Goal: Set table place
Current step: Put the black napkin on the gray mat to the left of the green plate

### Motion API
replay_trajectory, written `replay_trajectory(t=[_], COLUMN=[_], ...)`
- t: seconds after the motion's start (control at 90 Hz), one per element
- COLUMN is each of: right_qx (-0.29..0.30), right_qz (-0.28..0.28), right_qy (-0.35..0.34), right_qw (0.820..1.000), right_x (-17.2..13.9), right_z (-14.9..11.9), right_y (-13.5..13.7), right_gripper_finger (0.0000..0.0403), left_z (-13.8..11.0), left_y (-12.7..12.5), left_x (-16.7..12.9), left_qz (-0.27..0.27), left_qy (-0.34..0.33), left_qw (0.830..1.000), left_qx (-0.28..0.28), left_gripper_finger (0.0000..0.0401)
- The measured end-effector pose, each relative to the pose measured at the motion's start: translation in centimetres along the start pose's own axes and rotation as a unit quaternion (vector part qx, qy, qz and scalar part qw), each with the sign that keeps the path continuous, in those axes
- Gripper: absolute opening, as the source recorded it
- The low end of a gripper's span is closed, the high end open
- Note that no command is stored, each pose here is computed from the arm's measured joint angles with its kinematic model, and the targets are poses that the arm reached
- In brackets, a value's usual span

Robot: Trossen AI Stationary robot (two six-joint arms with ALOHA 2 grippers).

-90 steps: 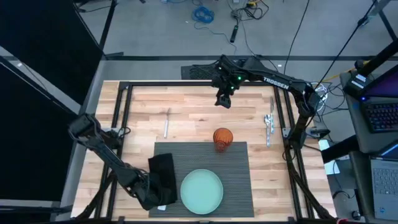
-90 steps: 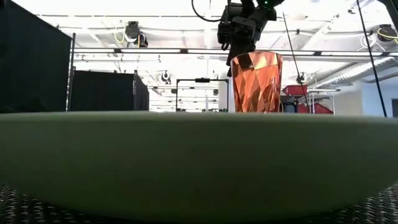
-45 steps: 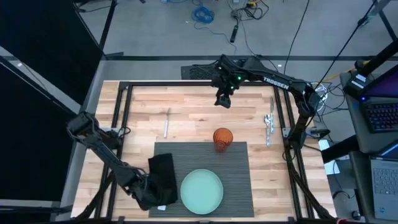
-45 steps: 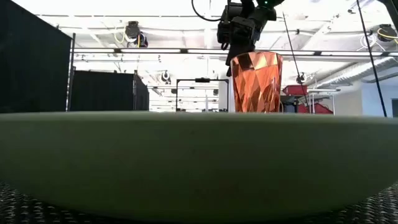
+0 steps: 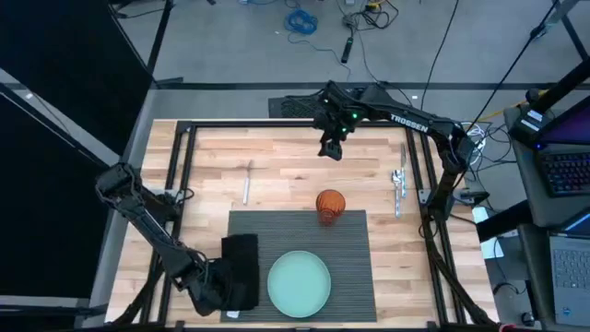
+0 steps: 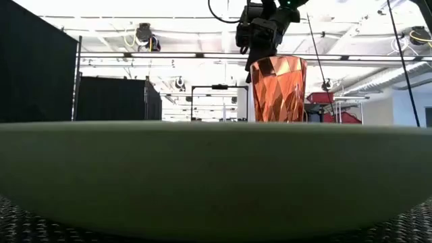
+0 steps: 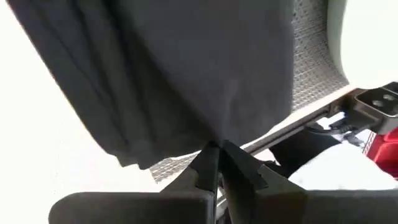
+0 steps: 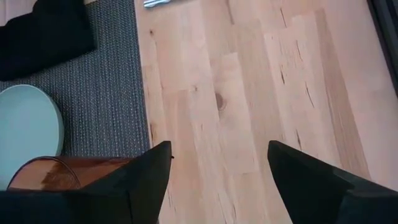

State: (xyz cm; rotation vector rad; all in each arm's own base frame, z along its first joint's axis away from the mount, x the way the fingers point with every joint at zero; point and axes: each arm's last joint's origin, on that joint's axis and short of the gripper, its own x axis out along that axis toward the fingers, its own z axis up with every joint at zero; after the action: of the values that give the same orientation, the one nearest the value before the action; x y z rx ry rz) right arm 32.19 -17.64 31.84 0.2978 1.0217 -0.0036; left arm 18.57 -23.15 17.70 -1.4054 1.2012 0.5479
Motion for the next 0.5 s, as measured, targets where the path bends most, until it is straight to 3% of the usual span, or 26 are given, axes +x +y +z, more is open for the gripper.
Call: replay_trajectory(t=[0.5], right_qx=[0.002], right_qz=[0.0], right_qy=[0.0], right_qw=[1.0], right_x=[0.0], right_z=[0.0], right_y=[0.0], right_gripper_finger=[0.0254], left_z=[-1.1], left_y=[0.8], left_x=[-0.2], left_qz=[0.015], left_qy=[0.02], left_qw=[1.0], left_qx=[0.015], left_gripper_finger=[0.0])
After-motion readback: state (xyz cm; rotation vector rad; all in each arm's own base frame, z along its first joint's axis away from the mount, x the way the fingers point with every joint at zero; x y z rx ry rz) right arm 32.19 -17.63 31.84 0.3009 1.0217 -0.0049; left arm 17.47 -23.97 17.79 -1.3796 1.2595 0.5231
